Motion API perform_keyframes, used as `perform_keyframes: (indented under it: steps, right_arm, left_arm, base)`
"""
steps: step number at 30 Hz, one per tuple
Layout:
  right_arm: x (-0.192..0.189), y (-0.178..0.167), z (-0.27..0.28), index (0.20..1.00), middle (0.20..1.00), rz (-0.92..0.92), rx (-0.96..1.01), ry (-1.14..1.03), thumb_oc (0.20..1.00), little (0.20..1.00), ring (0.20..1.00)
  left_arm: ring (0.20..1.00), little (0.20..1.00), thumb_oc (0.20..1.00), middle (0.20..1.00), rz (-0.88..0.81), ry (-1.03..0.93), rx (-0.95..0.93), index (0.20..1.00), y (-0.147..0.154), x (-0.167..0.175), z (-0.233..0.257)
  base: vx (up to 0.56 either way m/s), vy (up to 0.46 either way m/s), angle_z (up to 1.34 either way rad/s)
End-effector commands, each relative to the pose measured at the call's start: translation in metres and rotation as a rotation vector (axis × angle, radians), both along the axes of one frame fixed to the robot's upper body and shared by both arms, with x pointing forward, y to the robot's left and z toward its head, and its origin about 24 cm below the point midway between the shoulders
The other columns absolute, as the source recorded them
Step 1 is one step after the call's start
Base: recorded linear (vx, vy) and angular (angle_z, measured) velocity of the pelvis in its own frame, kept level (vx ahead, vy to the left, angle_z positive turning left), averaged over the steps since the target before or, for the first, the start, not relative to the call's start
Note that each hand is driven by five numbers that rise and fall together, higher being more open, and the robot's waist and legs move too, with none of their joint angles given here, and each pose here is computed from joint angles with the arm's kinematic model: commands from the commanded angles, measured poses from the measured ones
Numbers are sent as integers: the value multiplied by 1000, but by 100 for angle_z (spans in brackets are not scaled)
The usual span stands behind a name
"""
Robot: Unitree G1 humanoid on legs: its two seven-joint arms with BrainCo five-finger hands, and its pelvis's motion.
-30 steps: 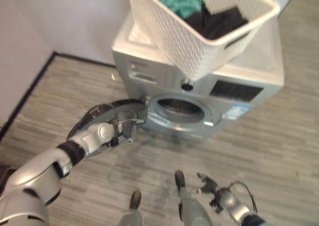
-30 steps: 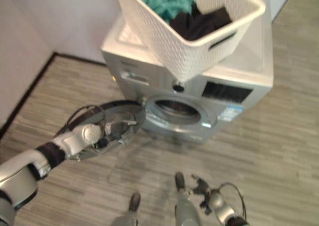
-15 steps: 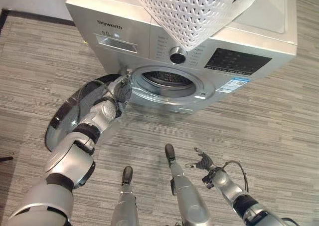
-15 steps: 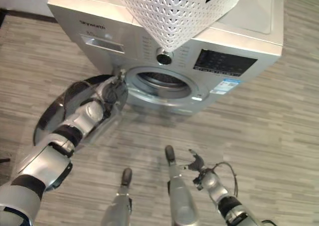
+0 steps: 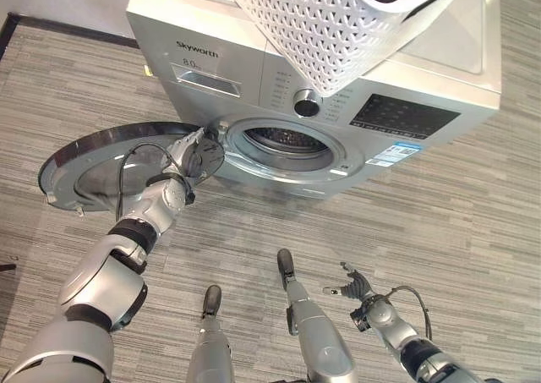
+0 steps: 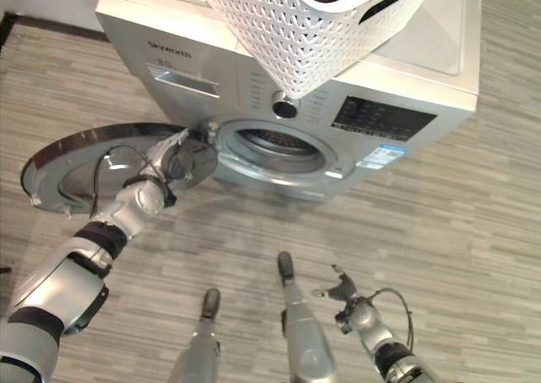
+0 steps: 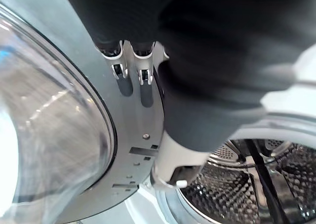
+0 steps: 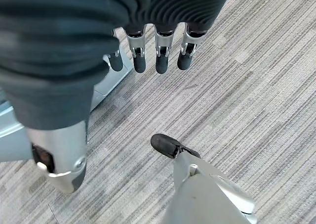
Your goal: Grab the laundry basket,head to the washer,open it,put in the laundry and shut it.
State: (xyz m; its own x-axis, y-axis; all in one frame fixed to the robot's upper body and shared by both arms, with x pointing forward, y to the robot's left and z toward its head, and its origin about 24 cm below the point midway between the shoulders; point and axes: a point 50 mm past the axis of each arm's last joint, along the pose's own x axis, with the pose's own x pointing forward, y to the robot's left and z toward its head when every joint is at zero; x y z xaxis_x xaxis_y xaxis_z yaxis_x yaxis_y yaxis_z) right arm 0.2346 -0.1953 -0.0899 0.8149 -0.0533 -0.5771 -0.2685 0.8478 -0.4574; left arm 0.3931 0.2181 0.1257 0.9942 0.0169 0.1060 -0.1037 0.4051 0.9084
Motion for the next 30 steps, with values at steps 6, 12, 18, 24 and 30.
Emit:
perform_keyframes:
  steps: [6, 12, 18, 24, 30]
  right_arm:
    - [-58, -74, -23, 1000, 1000, -661, 213, 71, 1000, 1000, 1000]
    - [-55, -139, 26, 1000, 1000, -907, 213, -254, 1000, 1000, 1000]
    - [-20, -178, 123, 1000, 1000, -918, 125, -708, 1000, 1000, 1000]
    - [13, -186, 228, 1000, 1000, -763, -74, -1034, 1000, 1000, 1000]
    - [28, -181, 314, 1000, 1000, -683, -119, -1317, 1000, 1000, 1000]
  left_arm:
    - [1000, 1000, 1000, 1000, 234, -8, -113, 1000, 87, -84, -50]
    - [1000, 1000, 1000, 1000, 199, 129, -238, 1000, 80, -151, -101]
    - [1000, 1000, 1000, 1000, 103, 316, -398, 1000, 40, -168, -139]
    - [1000, 1000, 1000, 1000, 55, 369, -394, 1000, 22, -163, -149]
    - [1000, 1000, 1000, 1000, 5, 340, -413, 1000, 4, -152, -145]
  base:
    - [114, 11, -38]
    - [150, 124, -43]
    - [22, 139, -3]
    - [93, 7, 50]
    - [257, -67, 59]
